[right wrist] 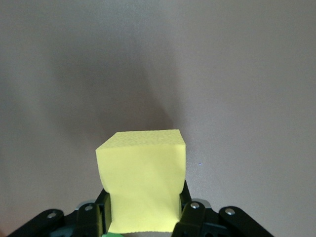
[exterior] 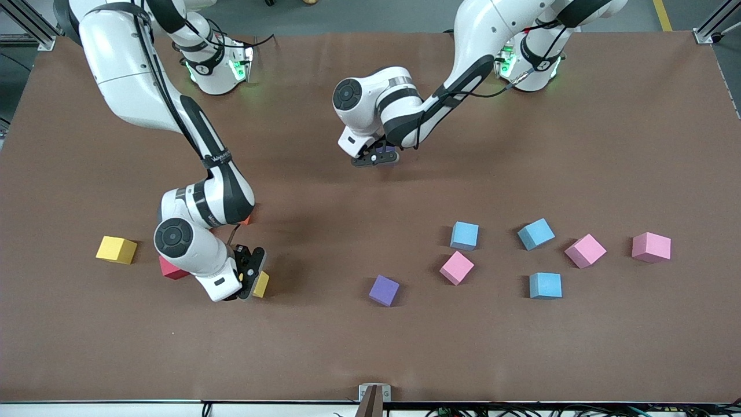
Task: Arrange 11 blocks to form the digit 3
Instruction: 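Lower the purple block with the left gripper while the right gripper carries yellow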
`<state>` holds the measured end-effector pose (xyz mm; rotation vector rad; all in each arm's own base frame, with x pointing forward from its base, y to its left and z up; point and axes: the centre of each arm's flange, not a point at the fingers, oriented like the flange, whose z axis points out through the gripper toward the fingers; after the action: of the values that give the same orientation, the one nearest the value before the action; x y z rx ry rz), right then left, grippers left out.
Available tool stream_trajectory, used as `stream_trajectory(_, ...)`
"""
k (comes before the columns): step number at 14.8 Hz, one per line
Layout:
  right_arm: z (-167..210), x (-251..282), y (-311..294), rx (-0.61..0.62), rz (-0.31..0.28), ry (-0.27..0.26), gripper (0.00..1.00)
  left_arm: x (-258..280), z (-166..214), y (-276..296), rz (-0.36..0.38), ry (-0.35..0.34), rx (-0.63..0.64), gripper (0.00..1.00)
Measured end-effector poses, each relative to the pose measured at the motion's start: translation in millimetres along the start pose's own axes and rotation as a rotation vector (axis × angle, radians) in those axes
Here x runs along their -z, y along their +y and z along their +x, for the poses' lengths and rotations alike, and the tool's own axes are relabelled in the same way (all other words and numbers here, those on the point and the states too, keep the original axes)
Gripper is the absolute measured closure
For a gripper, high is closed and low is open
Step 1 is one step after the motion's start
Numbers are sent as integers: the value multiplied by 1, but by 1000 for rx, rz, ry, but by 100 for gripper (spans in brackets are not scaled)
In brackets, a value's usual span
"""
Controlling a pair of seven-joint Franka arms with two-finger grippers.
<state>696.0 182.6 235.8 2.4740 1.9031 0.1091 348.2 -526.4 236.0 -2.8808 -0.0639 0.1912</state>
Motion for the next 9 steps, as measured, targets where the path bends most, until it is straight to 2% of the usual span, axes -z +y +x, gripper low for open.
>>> stream_trajectory(4,7,-1,-8,15,33,-12,46,64,41,-38,-85,11,137,0)
stream_trajectory(7,22,9,-23,42,67,-22,46,101,103,-91,-149,29,273,0)
stream_trajectory(9,30,20,-40,53,90,-13,46,99,152,-138,-161,19,333,0)
